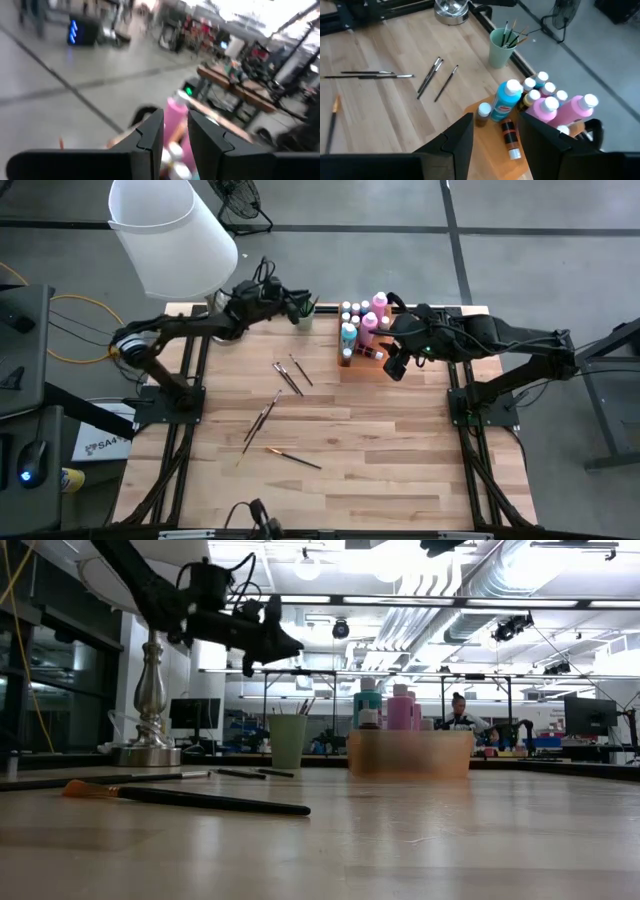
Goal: Pick & Place Paint Supplies
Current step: Put the yellow paint brush into the green cup
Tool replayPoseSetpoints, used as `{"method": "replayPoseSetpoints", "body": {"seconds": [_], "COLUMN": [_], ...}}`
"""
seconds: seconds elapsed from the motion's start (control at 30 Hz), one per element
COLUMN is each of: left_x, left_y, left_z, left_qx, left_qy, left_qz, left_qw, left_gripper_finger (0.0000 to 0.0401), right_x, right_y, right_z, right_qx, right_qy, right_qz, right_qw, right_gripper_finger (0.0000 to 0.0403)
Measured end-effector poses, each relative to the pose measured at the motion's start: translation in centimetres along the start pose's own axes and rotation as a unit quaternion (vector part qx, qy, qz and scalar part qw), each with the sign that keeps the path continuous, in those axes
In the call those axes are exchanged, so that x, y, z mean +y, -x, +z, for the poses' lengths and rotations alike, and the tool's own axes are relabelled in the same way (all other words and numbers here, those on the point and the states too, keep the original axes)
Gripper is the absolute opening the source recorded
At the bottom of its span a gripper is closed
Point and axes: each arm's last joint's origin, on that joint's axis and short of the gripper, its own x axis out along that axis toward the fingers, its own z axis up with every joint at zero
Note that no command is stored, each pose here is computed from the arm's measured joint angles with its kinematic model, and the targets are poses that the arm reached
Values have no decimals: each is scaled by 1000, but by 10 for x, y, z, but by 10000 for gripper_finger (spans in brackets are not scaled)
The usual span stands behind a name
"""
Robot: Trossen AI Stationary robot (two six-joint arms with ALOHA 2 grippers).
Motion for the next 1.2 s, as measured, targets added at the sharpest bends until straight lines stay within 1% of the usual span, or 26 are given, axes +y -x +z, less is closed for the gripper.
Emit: {"method": "replayPoseSetpoints", "body": {"seconds": [0.13,0.2,0.33,0.4,0.47,0.57,0.67,0.77,0.87,0.93,1.07,1.13,1.2], "left_x": [-13,-23,-51,-66,-79,-100,-116,-131,-142,-147,-157,-160,-163], "left_y": [18,27,45,54,62,75,86,94,98,100,104,106,107], "left_z": [13,17,25,26,27,27,23,19,13,10,5,4,1], "left_qx": [57,77,101,107,112,117,136,145,151,155,165,168,177], "left_qy": [14,17,-8,-17,-24,-32,-38,-45,-51,-51,-51,-47,-49], "left_qz": [-23,-32,-53,-55,-52,-52,-54,-58,-57,-59,-66,-67,-72], "left_qw": [998,996,993,993,992,991,988,987,986,985,983,982,980], "left_gripper_finger": [86,86,86,86,86,86,86,86,86,86,86,86,86], "right_x": [2,4,6,10,12,12,9,5,2,0,-5,-7,-9], "right_y": [0,0,2,6,10,14,11,7,5,2,-5,-7,-13], "right_z": [-1,-1,-3,-8,-17,-40,-67,-86,-103,-115,-140,-150,-164], "right_qx": [17,25,33,18,-14,-68,-111,-142,-162,-172,-191,-208,-218], "right_qy": [-3,-2,-5,17,24,0,-45,-93,-123,-142,-174,-191,-208], "right_qz": [43,65,85,95,113,158,189,218,241,248,243,249,244], "right_qw": [999,998,996,995,993,985,975,961,949,943,935,926,922], "right_gripper_finger": [149,149,149,149,149,149,149,149,149,149,149,149,149]}}
